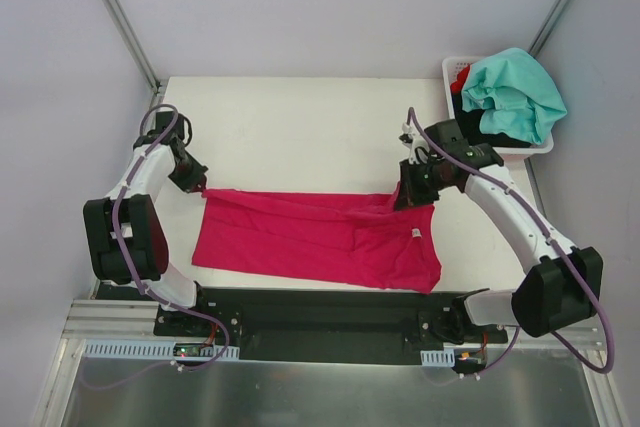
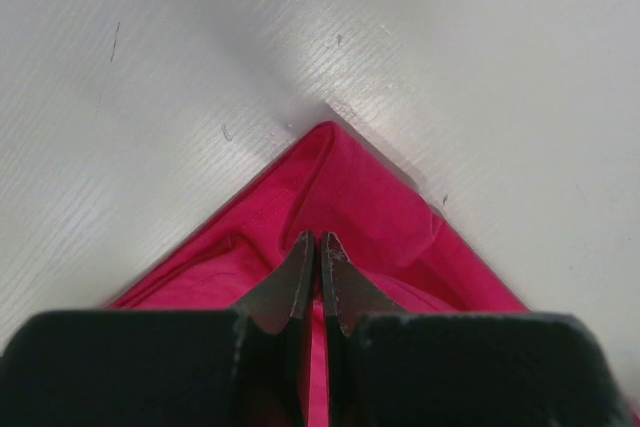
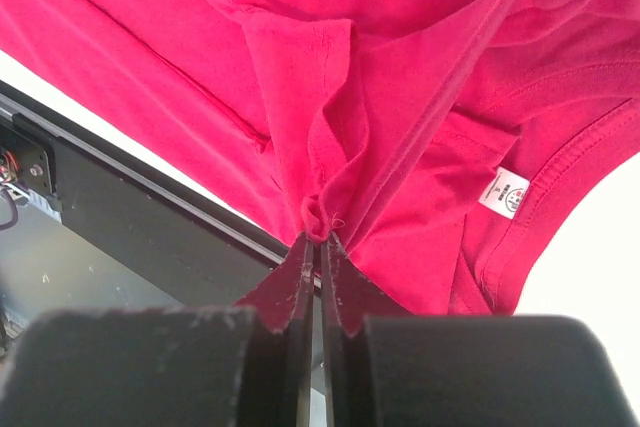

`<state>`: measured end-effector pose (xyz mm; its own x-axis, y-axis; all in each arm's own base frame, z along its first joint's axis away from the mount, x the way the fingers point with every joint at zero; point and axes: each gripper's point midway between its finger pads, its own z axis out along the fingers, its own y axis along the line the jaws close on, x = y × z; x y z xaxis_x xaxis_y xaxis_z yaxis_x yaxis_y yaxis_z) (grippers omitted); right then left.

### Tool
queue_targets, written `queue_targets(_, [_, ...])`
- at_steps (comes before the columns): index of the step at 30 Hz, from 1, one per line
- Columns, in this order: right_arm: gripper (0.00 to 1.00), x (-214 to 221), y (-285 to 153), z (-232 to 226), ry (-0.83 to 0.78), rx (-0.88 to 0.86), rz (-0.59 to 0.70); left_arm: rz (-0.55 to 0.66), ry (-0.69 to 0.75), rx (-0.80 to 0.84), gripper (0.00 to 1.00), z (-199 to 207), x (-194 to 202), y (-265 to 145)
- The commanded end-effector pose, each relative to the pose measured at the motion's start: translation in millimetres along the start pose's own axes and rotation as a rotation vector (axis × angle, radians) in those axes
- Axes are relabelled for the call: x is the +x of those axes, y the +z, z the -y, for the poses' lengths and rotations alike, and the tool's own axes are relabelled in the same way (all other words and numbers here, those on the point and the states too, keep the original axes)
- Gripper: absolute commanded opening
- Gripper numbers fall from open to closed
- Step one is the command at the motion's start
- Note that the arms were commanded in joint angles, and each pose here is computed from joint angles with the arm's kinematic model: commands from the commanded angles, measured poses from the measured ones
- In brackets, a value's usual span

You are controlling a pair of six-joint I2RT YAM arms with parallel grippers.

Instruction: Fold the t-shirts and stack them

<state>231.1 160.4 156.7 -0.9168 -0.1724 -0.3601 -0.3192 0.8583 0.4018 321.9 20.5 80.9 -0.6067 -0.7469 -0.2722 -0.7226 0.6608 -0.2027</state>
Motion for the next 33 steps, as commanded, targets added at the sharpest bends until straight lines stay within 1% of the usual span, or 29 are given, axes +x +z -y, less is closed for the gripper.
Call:
queue_targets(1, [0.01, 16, -2, 1, 0.014, 0.032, -0.035, 0.001, -0.010, -0.015, 0.00, -9, 4, -4])
queue_targets(12, [0.01, 53, 14, -1, 0.003, 0.062, -0.128, -0.010, -0.010, -0.047, 0.00, -20, 12, 1])
queue_targets(21, [0.01, 64, 11, -12, -0.037, 0.082, -0.148, -0.008, 0.003, -0.066, 0.00, -26, 14, 0])
queue_targets(25, [0.01, 77, 17, -7, -0.045, 0.113, -0.195, -0.016, 0.002, -0.071, 0.00, -27, 15, 1])
queue_targets(33, [0.01, 89, 24, -6, -0.052, 0.123, -0.225, -0.032, 0.004, -0.112, 0.00, -41, 22, 4])
